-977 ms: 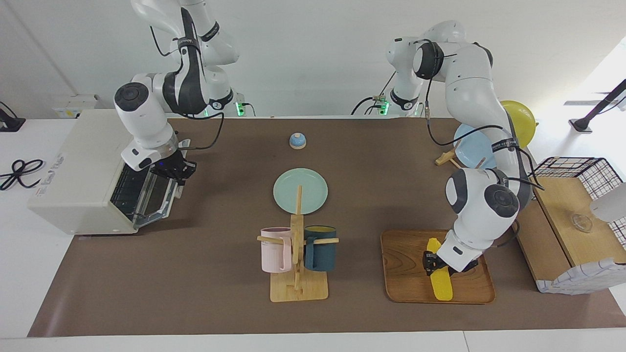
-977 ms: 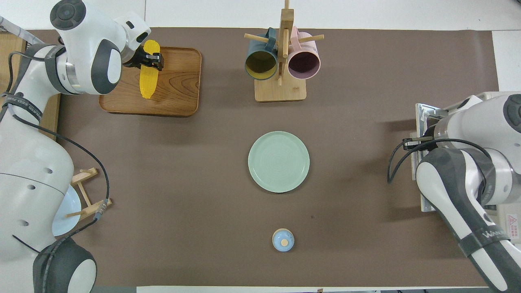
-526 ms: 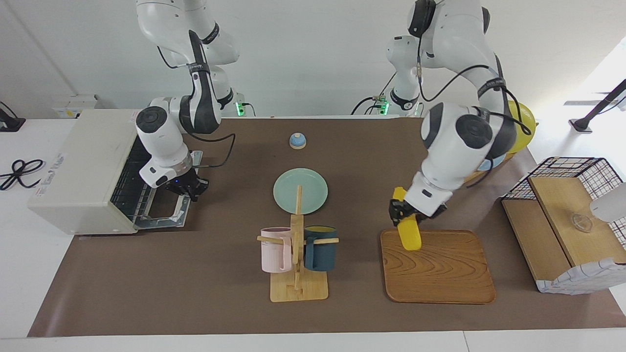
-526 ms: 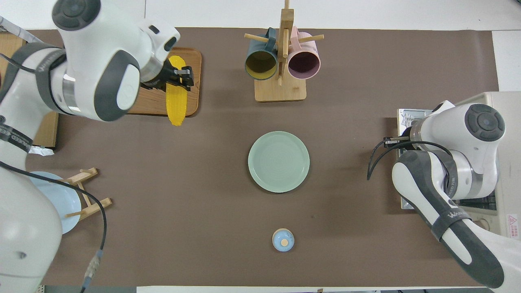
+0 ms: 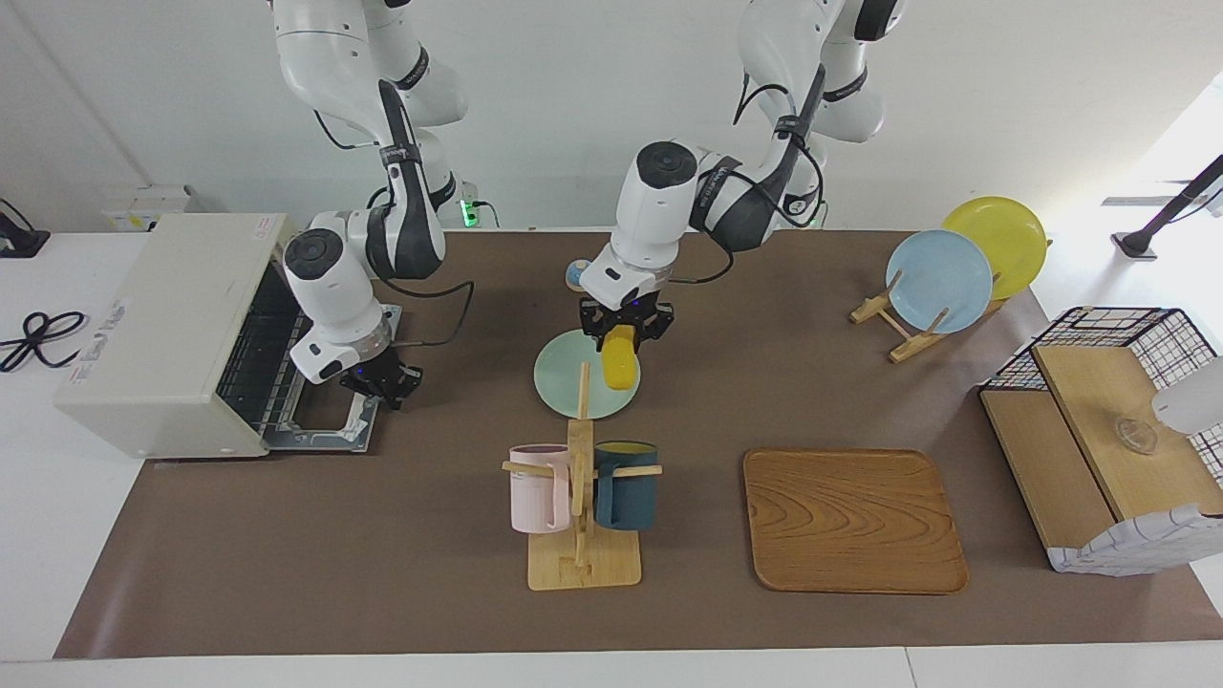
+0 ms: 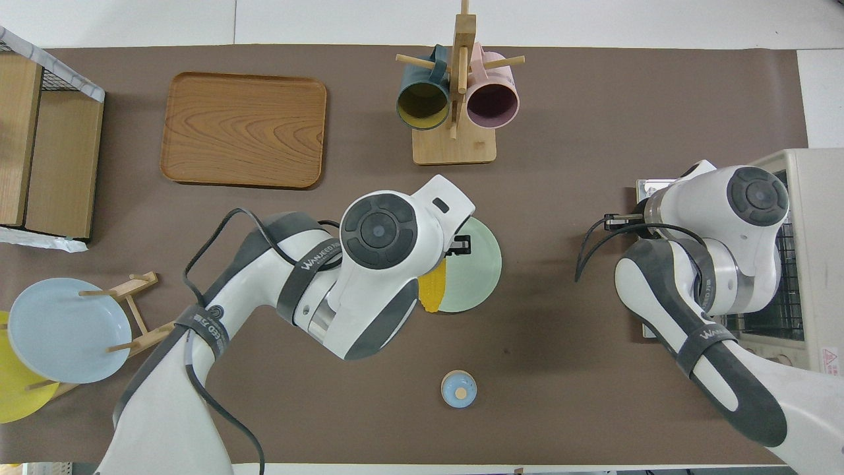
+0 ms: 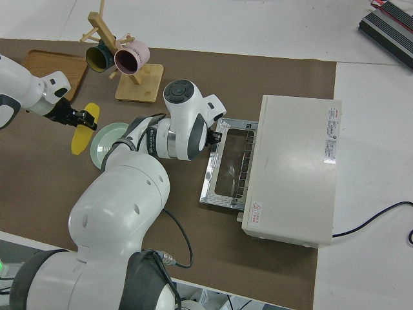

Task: Put corn in oven
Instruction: 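Carry the corn over the plate while the right gripper opens the oven door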

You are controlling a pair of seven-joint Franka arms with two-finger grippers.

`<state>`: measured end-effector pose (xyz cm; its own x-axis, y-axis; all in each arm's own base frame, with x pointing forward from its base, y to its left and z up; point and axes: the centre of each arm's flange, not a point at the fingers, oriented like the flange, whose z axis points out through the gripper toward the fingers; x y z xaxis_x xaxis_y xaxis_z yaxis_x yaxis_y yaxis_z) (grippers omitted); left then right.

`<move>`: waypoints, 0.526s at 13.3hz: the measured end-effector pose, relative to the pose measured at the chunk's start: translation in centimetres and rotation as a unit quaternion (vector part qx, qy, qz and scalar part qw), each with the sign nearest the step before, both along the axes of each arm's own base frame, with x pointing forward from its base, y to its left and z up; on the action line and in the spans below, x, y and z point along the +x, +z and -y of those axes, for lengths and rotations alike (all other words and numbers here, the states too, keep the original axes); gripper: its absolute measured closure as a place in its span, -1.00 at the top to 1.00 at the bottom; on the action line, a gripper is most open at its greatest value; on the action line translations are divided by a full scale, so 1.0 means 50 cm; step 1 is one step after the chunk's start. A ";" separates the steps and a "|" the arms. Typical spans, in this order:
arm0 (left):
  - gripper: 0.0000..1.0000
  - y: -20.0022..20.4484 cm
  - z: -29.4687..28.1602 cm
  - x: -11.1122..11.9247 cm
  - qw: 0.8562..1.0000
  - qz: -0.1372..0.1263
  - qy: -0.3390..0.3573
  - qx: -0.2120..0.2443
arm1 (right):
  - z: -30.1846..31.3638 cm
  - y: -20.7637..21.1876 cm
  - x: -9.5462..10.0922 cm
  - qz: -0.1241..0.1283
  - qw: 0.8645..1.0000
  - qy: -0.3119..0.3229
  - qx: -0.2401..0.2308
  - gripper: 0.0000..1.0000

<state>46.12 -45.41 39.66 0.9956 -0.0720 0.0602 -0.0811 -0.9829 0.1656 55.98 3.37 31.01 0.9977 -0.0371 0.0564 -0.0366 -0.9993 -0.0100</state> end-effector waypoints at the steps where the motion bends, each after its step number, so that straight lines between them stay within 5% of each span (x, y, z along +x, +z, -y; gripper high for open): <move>1: 0.12 -0.026 0.021 -0.018 1.000 0.001 -0.004 -0.002 | -0.018 0.018 0.011 0.003 1.000 0.005 0.001 -0.98; 7: 0.13 -0.160 0.056 -0.030 1.000 0.000 -0.009 -0.002 | -0.197 0.164 0.051 -0.015 0.999 -0.034 0.010 -0.96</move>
<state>44.61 -48.22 31.69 0.9940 -0.0906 0.0613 -0.0999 -0.9803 0.1702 58.55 13.23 39.21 0.9941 -0.1053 0.0257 -0.1046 -0.9941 -0.0281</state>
